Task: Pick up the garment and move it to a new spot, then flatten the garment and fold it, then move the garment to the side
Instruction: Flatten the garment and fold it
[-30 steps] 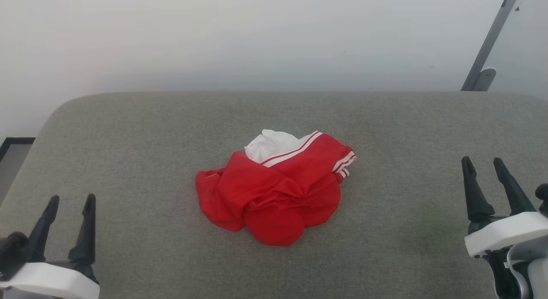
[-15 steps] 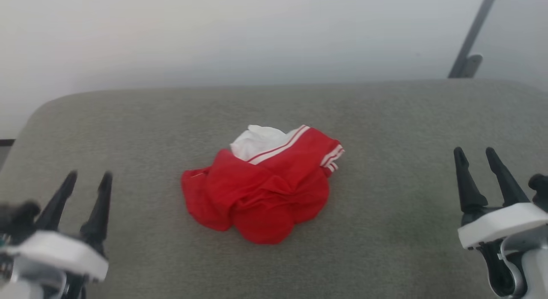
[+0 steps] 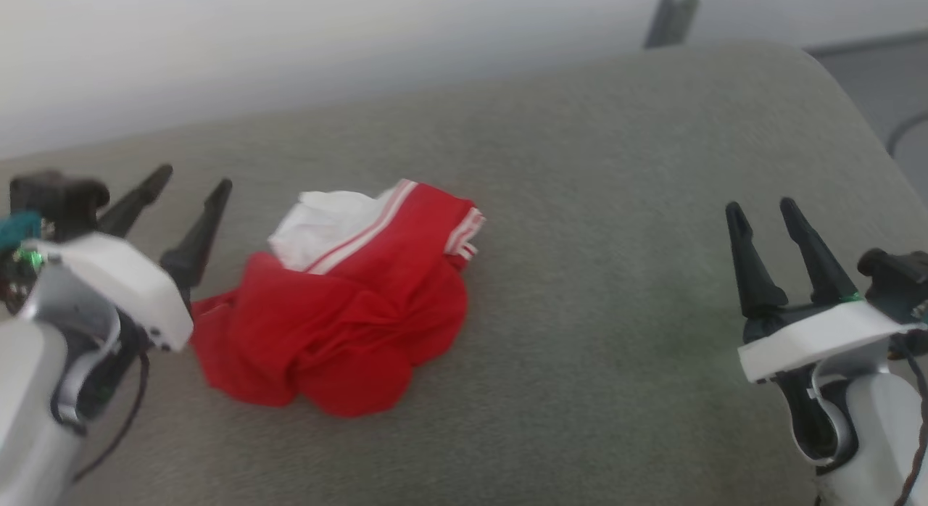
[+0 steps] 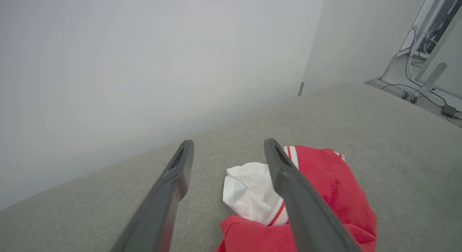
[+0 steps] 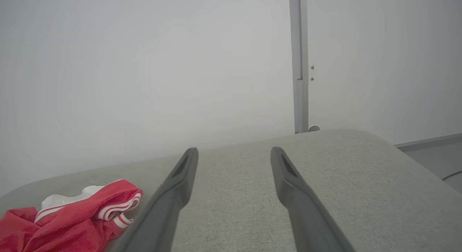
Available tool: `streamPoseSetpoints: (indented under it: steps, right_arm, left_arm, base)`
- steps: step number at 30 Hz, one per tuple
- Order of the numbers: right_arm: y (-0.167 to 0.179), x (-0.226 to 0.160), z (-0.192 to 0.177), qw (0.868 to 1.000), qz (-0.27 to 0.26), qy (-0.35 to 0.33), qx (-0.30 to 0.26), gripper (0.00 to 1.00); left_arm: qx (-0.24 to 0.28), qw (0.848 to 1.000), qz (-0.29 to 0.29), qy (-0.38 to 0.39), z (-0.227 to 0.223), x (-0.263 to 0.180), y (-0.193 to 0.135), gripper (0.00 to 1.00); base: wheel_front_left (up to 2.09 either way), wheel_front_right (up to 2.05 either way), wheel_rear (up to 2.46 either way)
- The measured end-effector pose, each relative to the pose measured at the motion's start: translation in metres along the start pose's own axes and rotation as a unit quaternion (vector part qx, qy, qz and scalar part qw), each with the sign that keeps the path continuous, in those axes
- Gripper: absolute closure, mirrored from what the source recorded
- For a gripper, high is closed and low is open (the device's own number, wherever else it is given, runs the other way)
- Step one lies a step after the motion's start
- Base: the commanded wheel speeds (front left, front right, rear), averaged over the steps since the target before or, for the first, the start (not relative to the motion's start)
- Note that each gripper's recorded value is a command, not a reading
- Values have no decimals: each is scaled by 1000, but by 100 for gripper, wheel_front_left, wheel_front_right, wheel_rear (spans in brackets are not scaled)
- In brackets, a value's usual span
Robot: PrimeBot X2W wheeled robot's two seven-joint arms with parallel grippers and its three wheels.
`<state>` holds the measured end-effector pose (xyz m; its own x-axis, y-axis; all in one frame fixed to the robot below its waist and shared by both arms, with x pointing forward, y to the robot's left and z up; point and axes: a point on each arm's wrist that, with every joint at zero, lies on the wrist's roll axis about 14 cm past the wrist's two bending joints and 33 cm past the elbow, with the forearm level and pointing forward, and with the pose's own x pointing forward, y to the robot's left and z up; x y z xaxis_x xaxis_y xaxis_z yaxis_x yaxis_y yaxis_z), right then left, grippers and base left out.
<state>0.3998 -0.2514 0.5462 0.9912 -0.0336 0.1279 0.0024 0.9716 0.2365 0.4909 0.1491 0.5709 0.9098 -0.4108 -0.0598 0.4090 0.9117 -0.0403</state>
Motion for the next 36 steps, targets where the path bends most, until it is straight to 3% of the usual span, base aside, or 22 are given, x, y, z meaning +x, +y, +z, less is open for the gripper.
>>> streamPoseSetpoints:
  steps: [7,13,19,26,27,29,32,36]
  right_arm:
    - [-24,-9,-11,999,-36,15,-6,0]
    - [-44,-15,-23,997,-66,30,-8,0]
    - [-59,-18,-36,995,-90,47,-13,0]
    - [-62,-11,-44,994,-91,57,-16,0]
    - [-61,-10,-46,994,-89,58,-15,0]
    - [-60,-7,-48,994,-87,60,-15,0]
    - [-57,-1,-50,995,-81,60,-14,0]
    - [-55,3,-51,995,-75,60,-13,0]
  left_arm:
    - [9,995,-49,86,-30,67,-19,0]
    - [16,976,-78,201,-88,98,-32,0]
    - [25,928,-49,369,-171,95,-20,0]
    - [13,898,-24,440,-190,94,-16,0]
    - [16,894,-26,447,-190,94,-17,8]
    - [17,892,-26,451,-192,94,-18,100]
    - [24,890,-30,454,-190,94,-18,100]
    - [21,904,-32,426,-181,97,-18,100]
  base:
    - [0,0,0]
    - [0,0,0]
    - [0,0,0]
    - [0,0,0]
    - [0,0,0]
    - [0,0,0]
    - [0,0,0]
    - [0,0,0]
